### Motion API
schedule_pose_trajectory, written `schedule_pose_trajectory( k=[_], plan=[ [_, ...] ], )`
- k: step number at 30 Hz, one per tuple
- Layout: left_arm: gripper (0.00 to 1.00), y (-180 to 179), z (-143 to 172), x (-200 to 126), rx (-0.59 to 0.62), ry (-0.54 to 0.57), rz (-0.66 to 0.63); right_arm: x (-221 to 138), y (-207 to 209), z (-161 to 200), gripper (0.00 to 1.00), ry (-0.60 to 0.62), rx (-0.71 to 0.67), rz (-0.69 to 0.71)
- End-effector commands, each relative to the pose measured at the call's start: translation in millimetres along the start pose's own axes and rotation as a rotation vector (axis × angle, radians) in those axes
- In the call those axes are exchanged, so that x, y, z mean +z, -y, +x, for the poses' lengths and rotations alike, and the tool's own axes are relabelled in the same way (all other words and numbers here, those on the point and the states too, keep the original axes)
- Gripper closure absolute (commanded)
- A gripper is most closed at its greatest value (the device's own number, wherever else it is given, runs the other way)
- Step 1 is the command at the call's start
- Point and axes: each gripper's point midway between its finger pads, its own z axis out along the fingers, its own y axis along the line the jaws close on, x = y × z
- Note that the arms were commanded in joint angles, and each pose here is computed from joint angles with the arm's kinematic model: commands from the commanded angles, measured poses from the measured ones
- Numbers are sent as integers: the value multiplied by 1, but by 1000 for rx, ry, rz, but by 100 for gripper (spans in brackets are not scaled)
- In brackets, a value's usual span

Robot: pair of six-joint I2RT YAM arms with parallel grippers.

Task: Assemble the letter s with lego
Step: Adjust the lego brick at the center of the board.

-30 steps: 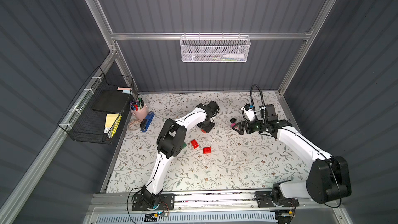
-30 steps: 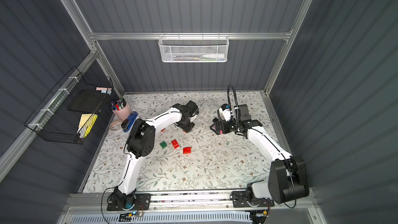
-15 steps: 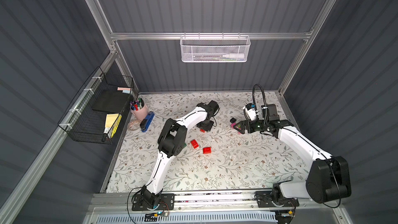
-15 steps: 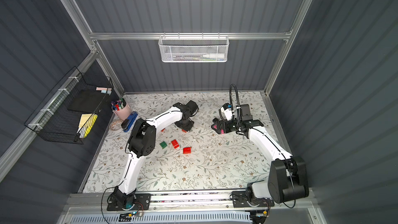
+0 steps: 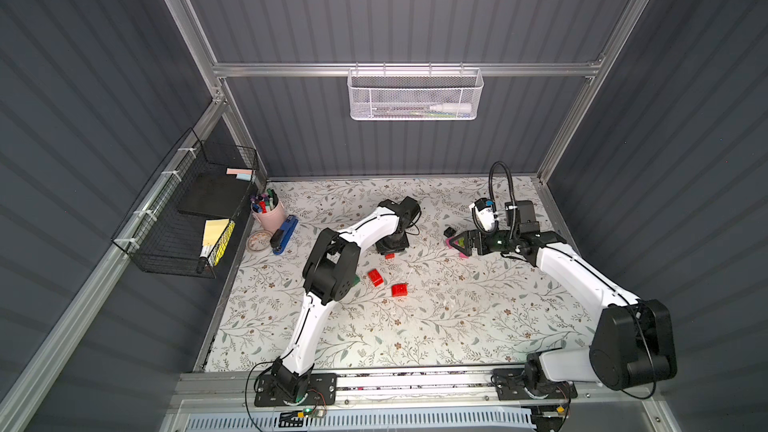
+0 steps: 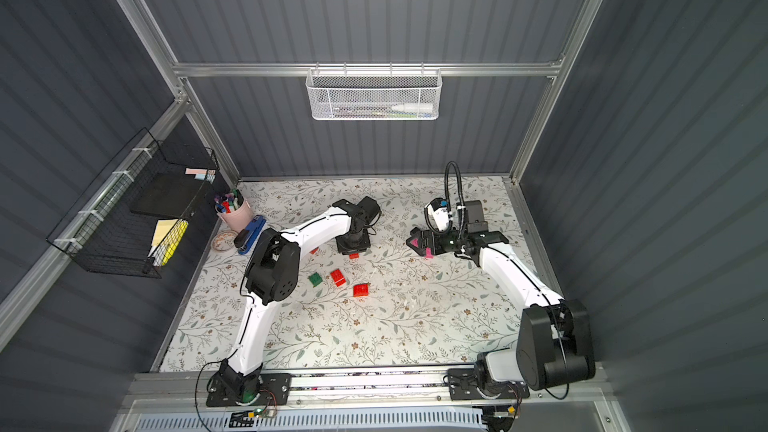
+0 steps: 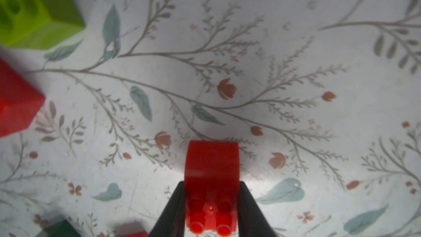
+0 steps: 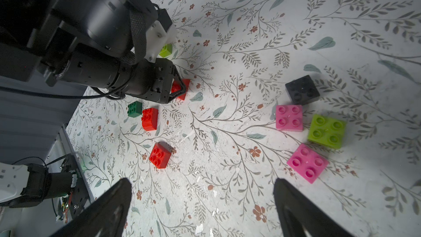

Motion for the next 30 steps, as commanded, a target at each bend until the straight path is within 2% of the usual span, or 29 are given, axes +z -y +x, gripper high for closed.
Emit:
schedule_pose_trajectory(
  k=[1, 4, 9, 12, 15, 16, 18, 19, 24, 30],
  plan=[
    [75, -18, 8, 6, -197, -10, -149, 4, -1, 2, 1, -4, 16, -30],
    [73, -18, 7, 7, -288, 10, -160, 5, -2, 2, 1, -3, 15, -38],
    [66, -3, 0, 14, -354, 19, -123, 4, -2, 0, 1, 1, 10, -38],
    [54, 8, -4, 15, -374, 17, -85, 3, -3, 1, 1, 2, 8, -40],
    [47, 13, -10, 7, -385, 34, -52, 3, -4, 1, 1, 0, 7, -41],
    [44, 13, -11, 5, -385, 41, -49, 3, -3, 1, 1, 0, 7, -40],
    [24, 12, -13, 0, -388, 48, -41, 2, -4, 1, 1, 1, 5, -41],
    [18, 13, -13, -3, -395, 45, -27, 2, -3, 2, 1, -2, 7, -38],
    [17, 24, -2, -11, -419, 11, 68, 2, -2, 3, 1, 0, 3, -35],
    [19, 44, -5, -16, -424, 7, 143, 3, -3, 3, 1, 0, 7, -41]
  ],
)
